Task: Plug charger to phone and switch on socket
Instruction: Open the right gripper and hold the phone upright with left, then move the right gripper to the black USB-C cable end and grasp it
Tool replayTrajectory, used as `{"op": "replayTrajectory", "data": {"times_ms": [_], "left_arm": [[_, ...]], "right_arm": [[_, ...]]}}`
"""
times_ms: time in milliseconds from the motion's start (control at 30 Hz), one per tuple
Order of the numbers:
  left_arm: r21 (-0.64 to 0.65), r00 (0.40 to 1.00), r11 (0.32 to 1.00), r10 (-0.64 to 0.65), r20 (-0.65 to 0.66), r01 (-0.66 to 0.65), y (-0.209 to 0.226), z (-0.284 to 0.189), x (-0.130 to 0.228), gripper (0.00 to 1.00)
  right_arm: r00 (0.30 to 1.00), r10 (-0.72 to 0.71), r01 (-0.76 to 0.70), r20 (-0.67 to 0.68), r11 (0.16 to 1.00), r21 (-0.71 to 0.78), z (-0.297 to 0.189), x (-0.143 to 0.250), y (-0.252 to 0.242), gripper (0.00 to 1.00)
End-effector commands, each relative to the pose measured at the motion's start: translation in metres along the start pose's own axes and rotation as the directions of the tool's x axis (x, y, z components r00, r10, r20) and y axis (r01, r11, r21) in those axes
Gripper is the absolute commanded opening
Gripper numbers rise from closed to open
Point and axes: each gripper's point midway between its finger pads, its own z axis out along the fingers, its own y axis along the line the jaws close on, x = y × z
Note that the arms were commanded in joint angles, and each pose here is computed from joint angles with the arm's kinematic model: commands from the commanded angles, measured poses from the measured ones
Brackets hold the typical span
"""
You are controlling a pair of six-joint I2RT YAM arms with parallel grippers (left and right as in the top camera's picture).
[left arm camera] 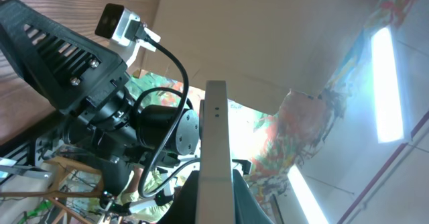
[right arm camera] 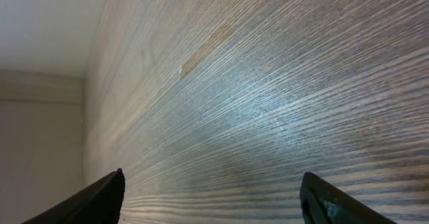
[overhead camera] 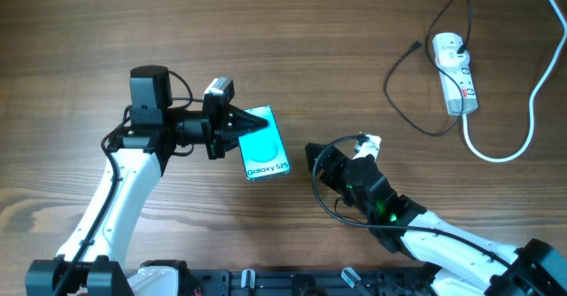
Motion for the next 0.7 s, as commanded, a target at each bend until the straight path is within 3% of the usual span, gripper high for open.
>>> {"op": "replayTrajectory", "data": {"times_ms": [0,400,567,667], "left_arm": [[0.024,0.998,0.999,0.037,-0.046,-0.036,-0.012,-0.001,0.01,0.04],[0.022,0.999,0.999,-0.027,-0.046,0.028,0.014,0.001,-0.03,0.04],[0.02,0.996,0.997,-0.08,-0.047,0.081,0.033,0.002,-0.049,0.04],[0.018,0.994,0.995,-0.1,-0.049,0.101,0.043,0.003,-0.059,0.04]], "right_arm": [[1.0,-0.02,0.02,0.023,1.0,0.019,0.0,-0.003,-0.005,0.86],[1.0,-0.023,0.023,0.011,1.0,0.003,0.0,-0.001,-0.001,0.87],[0.984,-0.176,0.177,0.038,0.984,-0.036,-0.007,-0.009,0.011,0.9],[0.982,-0.183,0.184,0.055,0.983,-0.018,-0.014,-0.021,0.012,0.91]]}}
